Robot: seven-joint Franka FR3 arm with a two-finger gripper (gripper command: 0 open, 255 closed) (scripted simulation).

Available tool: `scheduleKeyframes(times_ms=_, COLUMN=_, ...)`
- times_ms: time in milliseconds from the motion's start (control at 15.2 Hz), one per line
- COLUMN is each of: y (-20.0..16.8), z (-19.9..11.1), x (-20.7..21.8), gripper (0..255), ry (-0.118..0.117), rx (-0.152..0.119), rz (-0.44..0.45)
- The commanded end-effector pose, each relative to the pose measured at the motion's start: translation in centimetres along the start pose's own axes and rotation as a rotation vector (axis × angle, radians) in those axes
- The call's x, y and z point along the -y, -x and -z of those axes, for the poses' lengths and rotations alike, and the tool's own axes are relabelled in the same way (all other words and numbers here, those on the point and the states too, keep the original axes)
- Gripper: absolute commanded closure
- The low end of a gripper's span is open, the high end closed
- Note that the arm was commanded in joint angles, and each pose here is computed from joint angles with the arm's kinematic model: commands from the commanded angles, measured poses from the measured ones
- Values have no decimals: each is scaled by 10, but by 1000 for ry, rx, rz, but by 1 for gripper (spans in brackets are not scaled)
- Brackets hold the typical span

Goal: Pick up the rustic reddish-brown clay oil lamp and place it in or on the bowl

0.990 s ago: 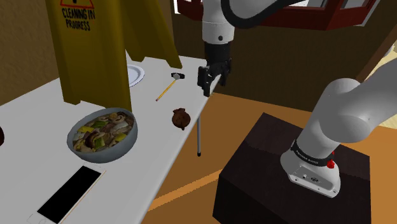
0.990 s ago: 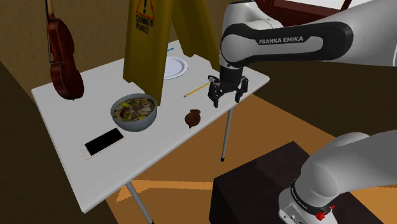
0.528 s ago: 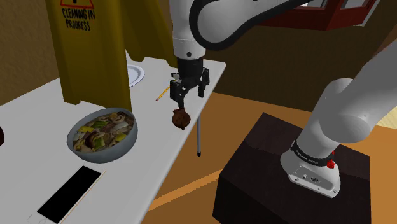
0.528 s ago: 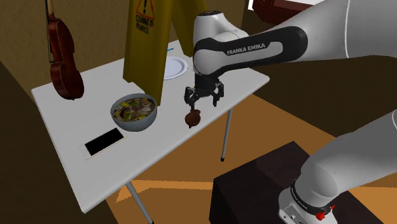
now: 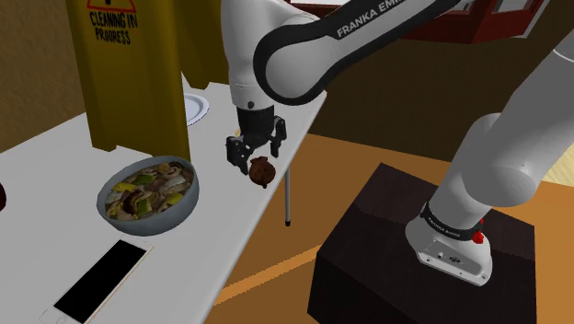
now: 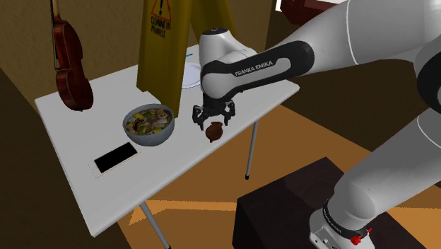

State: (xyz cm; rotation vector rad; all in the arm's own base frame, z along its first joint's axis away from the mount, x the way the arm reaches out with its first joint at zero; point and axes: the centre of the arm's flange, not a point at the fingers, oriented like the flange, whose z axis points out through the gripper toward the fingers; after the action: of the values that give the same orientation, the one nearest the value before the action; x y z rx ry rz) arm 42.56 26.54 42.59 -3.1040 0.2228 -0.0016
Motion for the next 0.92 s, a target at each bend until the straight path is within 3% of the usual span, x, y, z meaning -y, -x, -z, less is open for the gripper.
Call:
scheduleKeyframes(times_ms=0, y=0, z=-11, x=0, gripper=0, ry=0, rx=-1, rz=0)
scheduleKeyframes(times_ms=594, y=0, z=-19, x=0, gripper=0, ry=0, rx=0, rz=0)
scheduleKeyframes(times_ms=660, y=0, z=-19, x=0, gripper=255, ry=0, rx=0, rz=0)
scheduleKeyframes(times_ms=858, y=0, z=-19, x=0, gripper=255, ry=0, rx=0, rz=0)
